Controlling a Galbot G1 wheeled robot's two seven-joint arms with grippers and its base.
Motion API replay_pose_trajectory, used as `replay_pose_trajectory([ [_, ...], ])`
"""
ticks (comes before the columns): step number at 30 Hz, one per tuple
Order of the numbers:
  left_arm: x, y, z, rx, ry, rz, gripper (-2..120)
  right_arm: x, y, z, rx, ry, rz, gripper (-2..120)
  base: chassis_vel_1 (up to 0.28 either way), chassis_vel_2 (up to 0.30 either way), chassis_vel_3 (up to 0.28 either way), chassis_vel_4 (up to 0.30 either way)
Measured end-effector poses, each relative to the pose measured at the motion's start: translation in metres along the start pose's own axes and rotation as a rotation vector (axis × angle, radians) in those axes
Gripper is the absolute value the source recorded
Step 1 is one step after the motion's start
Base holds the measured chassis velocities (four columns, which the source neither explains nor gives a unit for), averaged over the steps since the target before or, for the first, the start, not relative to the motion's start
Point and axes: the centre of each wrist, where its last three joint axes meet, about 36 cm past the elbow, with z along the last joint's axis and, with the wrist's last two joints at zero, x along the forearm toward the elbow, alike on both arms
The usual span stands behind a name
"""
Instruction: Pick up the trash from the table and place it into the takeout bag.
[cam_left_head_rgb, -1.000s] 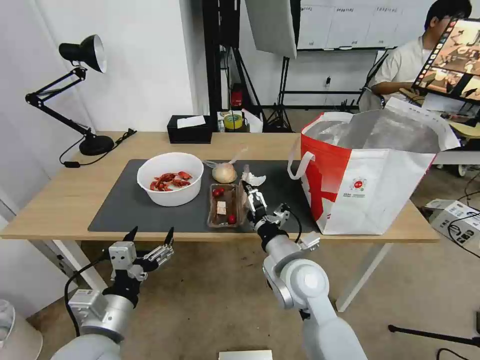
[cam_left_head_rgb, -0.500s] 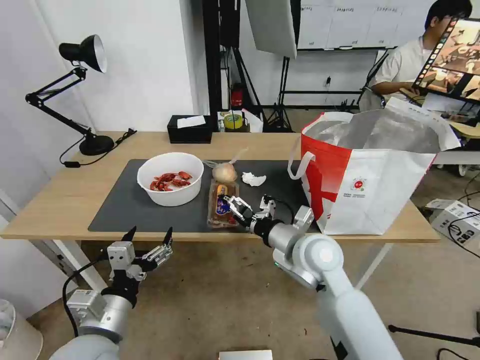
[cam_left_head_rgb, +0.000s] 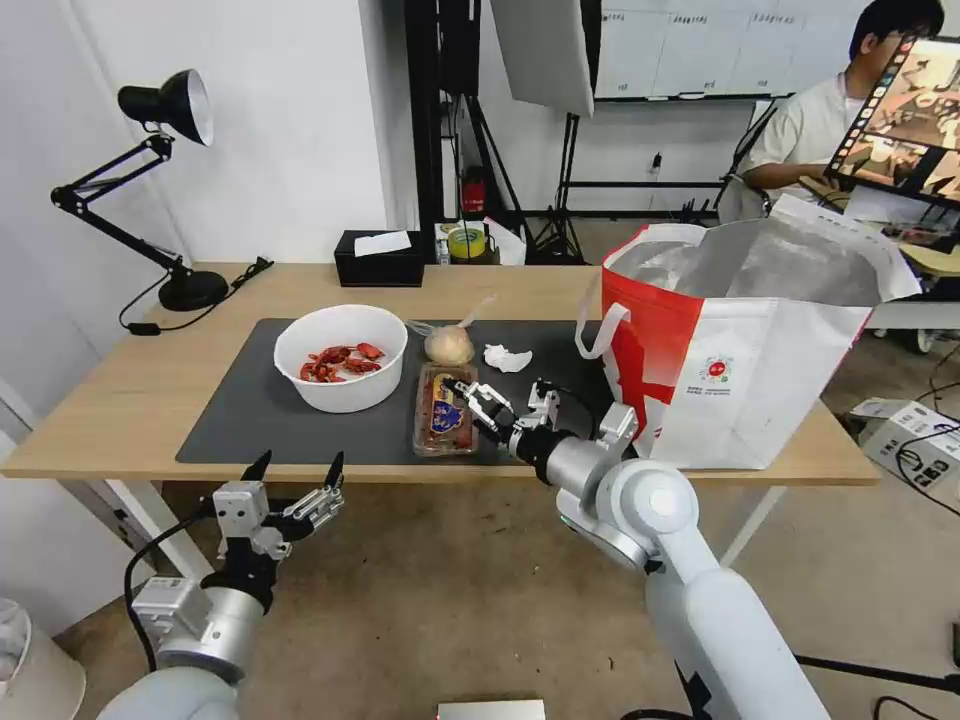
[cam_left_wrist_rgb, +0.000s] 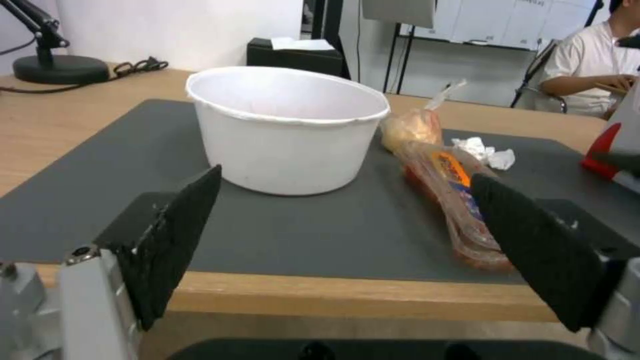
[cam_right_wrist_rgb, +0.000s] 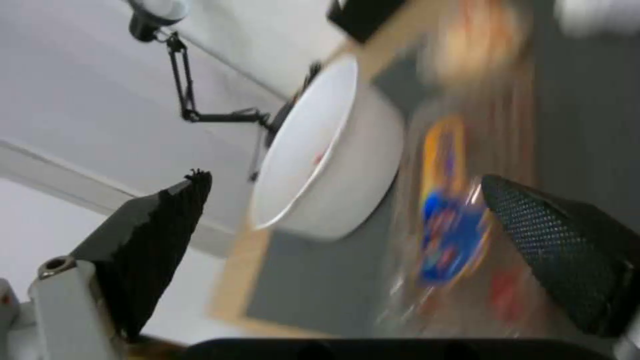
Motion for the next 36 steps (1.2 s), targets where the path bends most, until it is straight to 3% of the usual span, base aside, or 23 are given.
replay_pose_trajectory([
  [1,0.0,0.0,-0.001,0.0,-0.002,0.0,100,-0.001,-0.002,-0.005,0.156,-0.045,-0.014,100,0.0,0.0,0.0,0.0],
  [2,0.0,0.0,-0.001,0.0,-0.002,0.0,100,-0.001,-0.002,-0.005,0.156,-0.045,-0.014,100,0.0,0.0,0.0,0.0],
  [4,0.0,0.0,-0.002,-0.002,-0.006,-0.001,100,-0.004,-0.004,-0.015,0.39,-0.1,-0.027,100,0.0,0.0,0.0,0.0],
  [6,-0.001,0.001,-0.002,-0.003,-0.008,-0.002,100,-0.01,-0.004,-0.026,0.54,-0.124,-0.041,100,0.0,0.0,0.0,0.0],
  [7,-0.001,0.001,-0.002,-0.003,-0.008,-0.002,100,-0.01,-0.004,-0.026,0.54,-0.124,-0.041,100,0.0,0.0,0.0,0.0],
  [10,0.0,0.001,-0.003,-0.005,-0.009,-0.003,100,-0.027,-0.011,-0.05,0.792,-0.161,-0.049,100,0.0,0.0,0.0,0.0],
  [14,-0.001,0.002,-0.003,-0.005,-0.01,-0.004,100,-0.045,-0.017,-0.067,0.916,-0.145,-0.067,99,0.0,0.0,0.0,0.0],
  [18,-0.001,0.002,-0.004,-0.005,-0.012,-0.003,100,-0.061,-0.019,-0.077,0.956,-0.113,-0.08,91,0.0,0.0,0.0,0.0],
  [22,-0.003,0.002,-0.004,-0.006,-0.015,-0.003,100,-0.087,-0.029,-0.088,0.974,-0.005,-0.114,73,0.0,0.0,0.0,0.0],
  [26,-0.004,0.002,-0.003,-0.006,-0.015,-0.002,100,-0.099,-0.036,-0.092,0.97,0.053,-0.135,65,0.0,0.0,0.0,0.0],
  [29,-0.006,0.002,-0.003,-0.003,-0.018,0.002,100,-0.116,-0.045,-0.099,0.961,0.152,-0.166,47,0.0,0.0,0.0,0.0],
  [36,-0.009,0.003,-0.002,-0.004,-0.022,0.004,100,-0.137,-0.057,-0.103,0.916,0.23,-0.199,23,0.0,0.0,0.0,0.0],
])
